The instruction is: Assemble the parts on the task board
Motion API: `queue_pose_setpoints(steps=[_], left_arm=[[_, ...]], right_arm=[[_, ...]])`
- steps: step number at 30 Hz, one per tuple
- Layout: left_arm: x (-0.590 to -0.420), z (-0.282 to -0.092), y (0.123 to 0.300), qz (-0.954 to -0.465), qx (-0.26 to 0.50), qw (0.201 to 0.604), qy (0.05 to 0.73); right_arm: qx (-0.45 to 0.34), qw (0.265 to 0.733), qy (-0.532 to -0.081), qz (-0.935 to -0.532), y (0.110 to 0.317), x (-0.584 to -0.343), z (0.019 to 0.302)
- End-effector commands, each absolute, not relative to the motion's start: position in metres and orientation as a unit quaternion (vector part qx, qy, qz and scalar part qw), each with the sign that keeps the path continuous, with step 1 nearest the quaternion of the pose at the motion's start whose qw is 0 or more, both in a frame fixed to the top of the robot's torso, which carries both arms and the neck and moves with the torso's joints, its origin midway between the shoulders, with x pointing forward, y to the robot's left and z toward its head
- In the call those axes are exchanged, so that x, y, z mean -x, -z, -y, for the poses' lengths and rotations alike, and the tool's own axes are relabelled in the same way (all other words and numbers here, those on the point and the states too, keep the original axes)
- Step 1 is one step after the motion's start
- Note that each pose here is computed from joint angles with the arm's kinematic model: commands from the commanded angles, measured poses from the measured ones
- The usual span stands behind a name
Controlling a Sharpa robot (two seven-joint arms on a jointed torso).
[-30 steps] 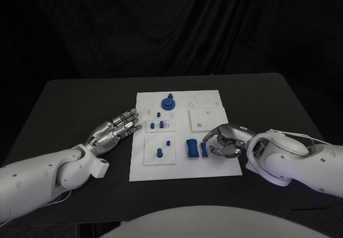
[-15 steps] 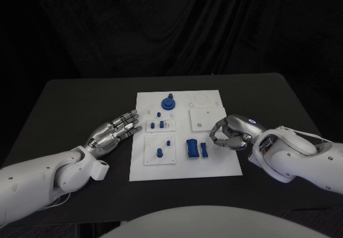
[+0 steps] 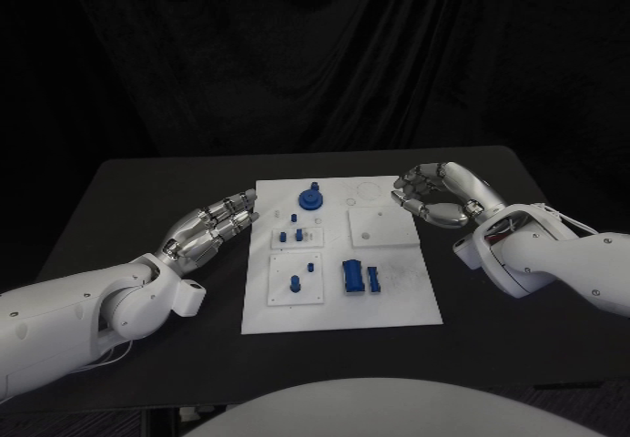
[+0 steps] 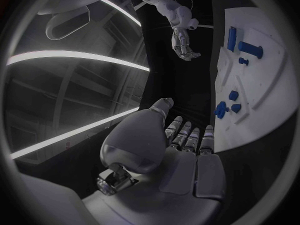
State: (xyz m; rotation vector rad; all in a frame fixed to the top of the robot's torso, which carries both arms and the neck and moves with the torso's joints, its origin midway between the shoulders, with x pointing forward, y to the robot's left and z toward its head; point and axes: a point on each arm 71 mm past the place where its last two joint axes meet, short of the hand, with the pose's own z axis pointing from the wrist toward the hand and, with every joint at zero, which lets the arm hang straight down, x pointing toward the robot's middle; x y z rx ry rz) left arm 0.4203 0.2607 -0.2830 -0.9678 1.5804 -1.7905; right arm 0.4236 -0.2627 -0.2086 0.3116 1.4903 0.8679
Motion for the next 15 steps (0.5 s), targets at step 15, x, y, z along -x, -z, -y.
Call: queue_pose_setpoints(steps=[15], left_arm=[[-0.436, -0.253, 0.272, -0.496, 0.314, 0.372, 0.719]], right_arm=[[-0.22, 0.564, -0.455, -0.653, 0.246, -0.427, 0.28]])
